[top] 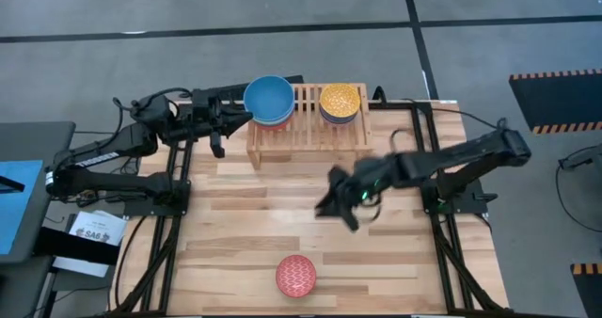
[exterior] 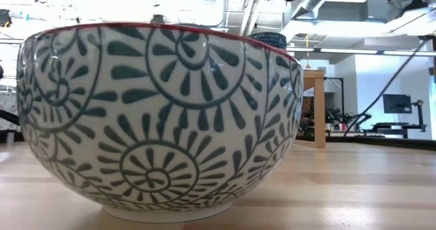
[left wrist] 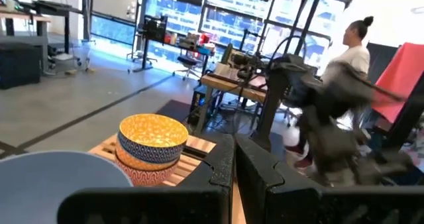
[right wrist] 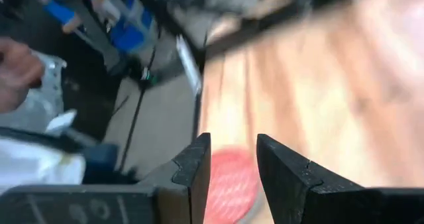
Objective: Place and stack bowls onto a shelf
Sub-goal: Stack the small red bowl on top of the small yellow bowl on the shelf
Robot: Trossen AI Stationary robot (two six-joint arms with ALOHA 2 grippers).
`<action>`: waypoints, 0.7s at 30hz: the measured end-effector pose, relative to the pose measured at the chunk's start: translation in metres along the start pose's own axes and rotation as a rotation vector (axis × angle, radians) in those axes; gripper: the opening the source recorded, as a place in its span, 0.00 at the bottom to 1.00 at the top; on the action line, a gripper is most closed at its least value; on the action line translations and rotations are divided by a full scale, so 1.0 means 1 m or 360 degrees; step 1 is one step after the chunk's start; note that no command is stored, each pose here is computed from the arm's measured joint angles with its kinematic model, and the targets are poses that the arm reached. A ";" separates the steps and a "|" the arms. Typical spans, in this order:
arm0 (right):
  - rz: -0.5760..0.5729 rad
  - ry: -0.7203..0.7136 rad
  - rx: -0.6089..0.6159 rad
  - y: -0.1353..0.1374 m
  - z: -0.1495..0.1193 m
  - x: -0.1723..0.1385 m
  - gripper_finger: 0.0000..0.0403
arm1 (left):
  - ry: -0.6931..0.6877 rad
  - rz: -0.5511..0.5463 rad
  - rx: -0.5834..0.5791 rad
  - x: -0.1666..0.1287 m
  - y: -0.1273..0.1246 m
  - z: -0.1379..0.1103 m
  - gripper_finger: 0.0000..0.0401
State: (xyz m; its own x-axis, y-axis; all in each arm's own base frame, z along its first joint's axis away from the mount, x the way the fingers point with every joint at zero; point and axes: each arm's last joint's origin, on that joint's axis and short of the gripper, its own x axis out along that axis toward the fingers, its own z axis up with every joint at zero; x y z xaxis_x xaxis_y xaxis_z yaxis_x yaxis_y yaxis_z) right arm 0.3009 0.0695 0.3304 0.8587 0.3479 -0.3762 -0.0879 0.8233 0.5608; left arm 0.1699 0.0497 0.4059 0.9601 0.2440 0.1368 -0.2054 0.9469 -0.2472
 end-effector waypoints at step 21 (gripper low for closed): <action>-0.0701 0.0832 0.1054 0.014 -0.098 0.177 0.37 | 0.0112 0.0032 -0.0041 0.000 0.002 -0.007 0.00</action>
State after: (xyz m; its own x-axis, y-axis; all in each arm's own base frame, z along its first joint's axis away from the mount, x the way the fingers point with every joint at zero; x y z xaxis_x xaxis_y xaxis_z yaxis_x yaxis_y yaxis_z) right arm 0.4022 0.1863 0.1997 0.3978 0.3556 -0.8457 0.6314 0.5627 0.5336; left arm 0.1706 0.0499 0.3989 0.9670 0.2467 0.0642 -0.2206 0.9362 -0.2737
